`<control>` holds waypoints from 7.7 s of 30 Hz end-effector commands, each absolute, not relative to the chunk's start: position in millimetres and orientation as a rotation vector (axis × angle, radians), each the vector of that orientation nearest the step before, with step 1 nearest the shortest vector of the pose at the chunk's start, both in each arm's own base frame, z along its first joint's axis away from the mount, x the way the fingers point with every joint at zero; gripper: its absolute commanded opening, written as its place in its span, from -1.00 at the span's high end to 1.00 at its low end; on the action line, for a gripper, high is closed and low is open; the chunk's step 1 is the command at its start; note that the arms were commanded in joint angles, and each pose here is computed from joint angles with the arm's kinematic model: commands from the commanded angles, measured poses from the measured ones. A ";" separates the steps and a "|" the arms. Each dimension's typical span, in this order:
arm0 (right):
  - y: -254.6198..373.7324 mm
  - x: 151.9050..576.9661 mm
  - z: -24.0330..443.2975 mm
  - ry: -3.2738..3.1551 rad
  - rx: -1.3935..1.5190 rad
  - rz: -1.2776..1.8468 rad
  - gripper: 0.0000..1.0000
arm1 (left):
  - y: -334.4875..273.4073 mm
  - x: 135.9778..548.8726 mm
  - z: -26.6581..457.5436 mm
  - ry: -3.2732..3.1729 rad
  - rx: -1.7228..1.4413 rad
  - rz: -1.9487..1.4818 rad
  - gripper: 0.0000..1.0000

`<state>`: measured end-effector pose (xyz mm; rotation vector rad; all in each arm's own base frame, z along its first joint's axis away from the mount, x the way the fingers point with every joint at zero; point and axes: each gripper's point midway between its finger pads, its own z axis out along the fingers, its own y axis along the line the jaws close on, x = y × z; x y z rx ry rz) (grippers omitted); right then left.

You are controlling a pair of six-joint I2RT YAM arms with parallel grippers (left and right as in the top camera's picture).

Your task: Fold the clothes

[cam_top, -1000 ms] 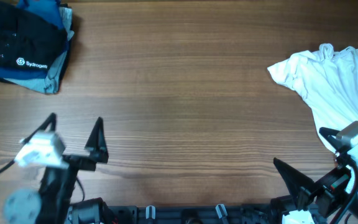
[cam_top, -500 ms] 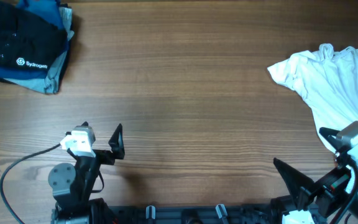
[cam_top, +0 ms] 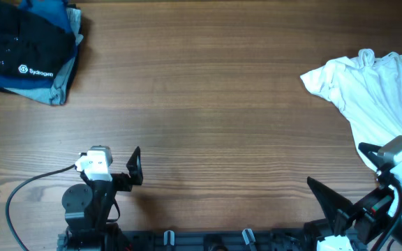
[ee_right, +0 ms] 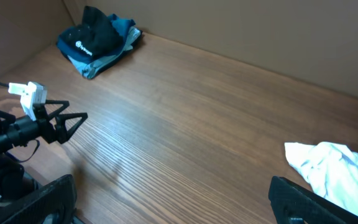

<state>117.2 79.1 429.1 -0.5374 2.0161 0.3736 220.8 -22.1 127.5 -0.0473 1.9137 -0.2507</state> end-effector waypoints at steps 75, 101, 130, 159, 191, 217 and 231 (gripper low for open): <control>133.8 196.8 145.7 1.509 -1.073 0.253 -1.00 | -36.8 246.1 134.1 1.753 0.060 -0.311 -0.99; 109.1 210.9 112.1 1.661 -1.002 0.111 -1.00 | -44.6 245.6 130.7 1.770 0.090 -0.357 -1.00; 109.2 210.8 112.1 1.661 -1.002 0.112 -0.99 | -44.8 244.8 126.8 1.786 0.086 -0.361 -0.99; 109.2 210.8 112.1 1.661 -1.002 0.112 -1.00 | -44.8 239.2 164.9 1.617 0.119 -0.334 -1.00; 109.2 210.8 112.1 1.661 -1.002 0.112 -0.99 | -44.8 239.3 164.8 1.617 0.119 -0.334 -1.00; 109.2 210.8 112.1 1.661 -1.002 0.112 -0.99 | -44.8 239.3 164.8 1.617 0.119 -0.334 -0.99; 109.2 210.8 112.1 1.661 -1.002 0.112 -0.99 | -44.8 239.3 164.8 1.617 0.119 -0.334 -0.99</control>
